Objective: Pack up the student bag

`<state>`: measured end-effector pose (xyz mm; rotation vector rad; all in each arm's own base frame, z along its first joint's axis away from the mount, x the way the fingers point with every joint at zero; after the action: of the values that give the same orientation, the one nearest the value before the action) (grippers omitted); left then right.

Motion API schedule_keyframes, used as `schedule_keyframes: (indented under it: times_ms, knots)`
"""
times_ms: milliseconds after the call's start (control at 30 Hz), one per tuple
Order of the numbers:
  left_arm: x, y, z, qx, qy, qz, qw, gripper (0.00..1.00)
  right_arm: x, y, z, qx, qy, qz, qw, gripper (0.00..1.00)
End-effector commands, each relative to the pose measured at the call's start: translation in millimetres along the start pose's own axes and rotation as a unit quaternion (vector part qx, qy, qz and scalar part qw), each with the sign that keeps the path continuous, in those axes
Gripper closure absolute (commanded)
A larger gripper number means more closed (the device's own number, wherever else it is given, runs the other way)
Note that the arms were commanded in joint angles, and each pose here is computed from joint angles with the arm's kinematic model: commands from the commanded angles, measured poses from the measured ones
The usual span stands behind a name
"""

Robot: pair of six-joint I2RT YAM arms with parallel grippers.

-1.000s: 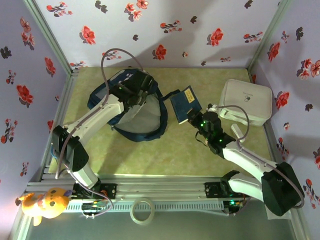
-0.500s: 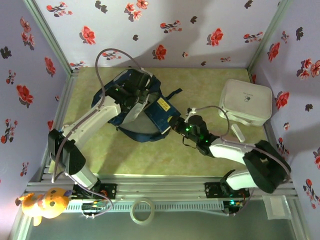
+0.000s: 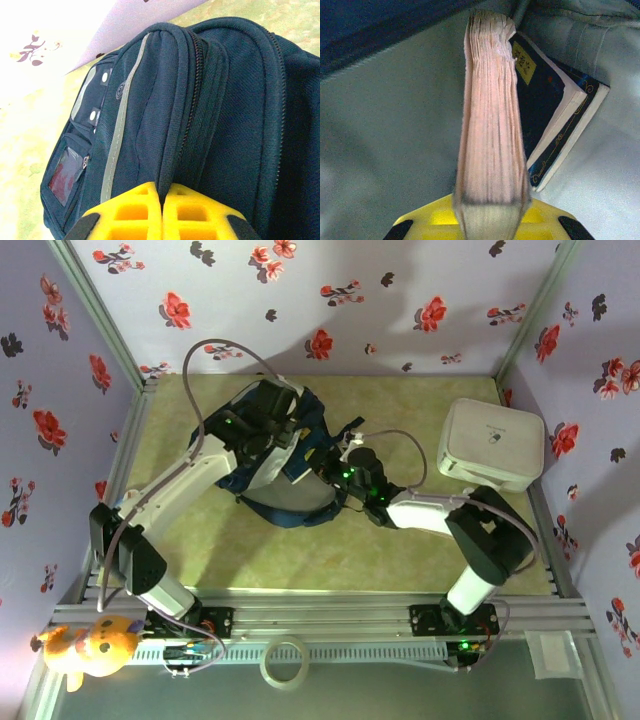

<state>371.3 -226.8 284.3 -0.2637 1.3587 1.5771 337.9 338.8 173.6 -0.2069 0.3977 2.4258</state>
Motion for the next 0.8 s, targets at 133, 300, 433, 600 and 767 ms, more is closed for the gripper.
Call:
schedule_keyframes:
  times_ms: [133,300,433,600,767]
  knots:
    - [-53.2,51.9,26.0,-0.01,0.065,-0.125,0.99,1.0,-12.9,-29.7,-12.4,0.04,-0.015,-0.053,0.998,0.89]
    - [-54.3,48.9,24.2,-0.009,0.065,-0.123,0.99,1.0,-8.5,-68.5,-7.3,0.051,0.005,-0.024,0.998,0.87]
    - [-53.7,49.1,24.0,-0.007,0.063,-0.118,0.991,1.0,-6.9,-91.1,-17.0,0.063,-0.014,-0.025,0.998,0.86]
    - [-54.1,46.0,22.1,-0.005,0.065,-0.115,0.991,1.0,-10.5,-116.2,-29.0,0.077,-0.027,-0.037,0.996,0.78]
    - [-55.2,41.0,20.1,-0.004,0.063,-0.111,0.992,1.0,-5.3,-126.7,-25.6,0.075,-0.027,-0.014,0.997,0.63]
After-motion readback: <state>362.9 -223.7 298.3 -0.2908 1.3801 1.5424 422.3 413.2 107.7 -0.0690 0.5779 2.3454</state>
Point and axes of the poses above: each hand's point on the last joint's axis, 136 mm out from that joint toward the fingers, its own y axis back along the fingers, its own z axis along the line the jaws close on, x = y × z, the point moved 1 cm from there along y, back along the fingers, and after that the axes turned 6 degrees about -y, right-handed, at the moved point
